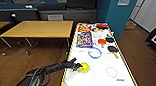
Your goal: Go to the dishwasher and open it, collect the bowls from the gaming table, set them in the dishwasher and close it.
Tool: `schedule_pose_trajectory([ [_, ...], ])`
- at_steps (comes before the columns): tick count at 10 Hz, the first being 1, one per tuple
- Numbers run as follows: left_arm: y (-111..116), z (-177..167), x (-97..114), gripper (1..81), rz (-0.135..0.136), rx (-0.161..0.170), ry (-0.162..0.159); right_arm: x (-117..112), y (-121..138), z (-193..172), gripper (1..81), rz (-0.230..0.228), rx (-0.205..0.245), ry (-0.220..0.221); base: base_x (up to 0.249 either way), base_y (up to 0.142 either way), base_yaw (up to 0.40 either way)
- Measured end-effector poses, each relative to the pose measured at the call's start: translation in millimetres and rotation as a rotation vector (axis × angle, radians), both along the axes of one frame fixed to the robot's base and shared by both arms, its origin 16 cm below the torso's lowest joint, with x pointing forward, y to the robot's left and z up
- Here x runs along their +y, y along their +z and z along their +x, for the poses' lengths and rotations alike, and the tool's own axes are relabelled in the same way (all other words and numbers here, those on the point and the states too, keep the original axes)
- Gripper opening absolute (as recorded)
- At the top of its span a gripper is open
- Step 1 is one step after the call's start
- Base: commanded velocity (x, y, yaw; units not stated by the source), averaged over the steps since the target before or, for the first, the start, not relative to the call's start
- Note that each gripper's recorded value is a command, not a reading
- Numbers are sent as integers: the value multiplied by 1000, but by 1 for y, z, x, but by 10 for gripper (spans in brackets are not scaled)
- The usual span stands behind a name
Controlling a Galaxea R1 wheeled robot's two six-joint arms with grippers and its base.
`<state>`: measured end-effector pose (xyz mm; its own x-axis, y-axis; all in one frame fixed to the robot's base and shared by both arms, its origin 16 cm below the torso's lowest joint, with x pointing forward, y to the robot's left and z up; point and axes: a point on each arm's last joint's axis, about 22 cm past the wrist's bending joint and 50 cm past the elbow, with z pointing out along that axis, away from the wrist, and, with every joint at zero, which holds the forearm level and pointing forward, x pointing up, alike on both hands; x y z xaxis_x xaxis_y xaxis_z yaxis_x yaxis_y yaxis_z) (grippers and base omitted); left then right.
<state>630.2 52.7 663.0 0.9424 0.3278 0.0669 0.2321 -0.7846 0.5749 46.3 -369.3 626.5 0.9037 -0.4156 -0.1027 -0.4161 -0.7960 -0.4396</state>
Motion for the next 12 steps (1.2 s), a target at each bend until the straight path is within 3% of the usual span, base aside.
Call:
schedule_pose_trajectory([
  [2,-4,-5,-11,811,5,12,-8,0,-1,4,10,0,-6,1,0,0,0],
  [4,-11,-5,-10,811,19,19,4,0,-3,6,10,1,-4,3,0,0,0],
  [7,-19,-17,-30,811,24,9,-38,0,-6,5,10,2,3,10,0,0,0],
  [8,-23,-23,-34,10,33,8,-52,-2,-9,5,10,-3,4,12,0,0,0],
  [12,-27,-37,-42,10,73,-5,-132,-8,-21,3,10,-21,10,22,0,0,0],
])
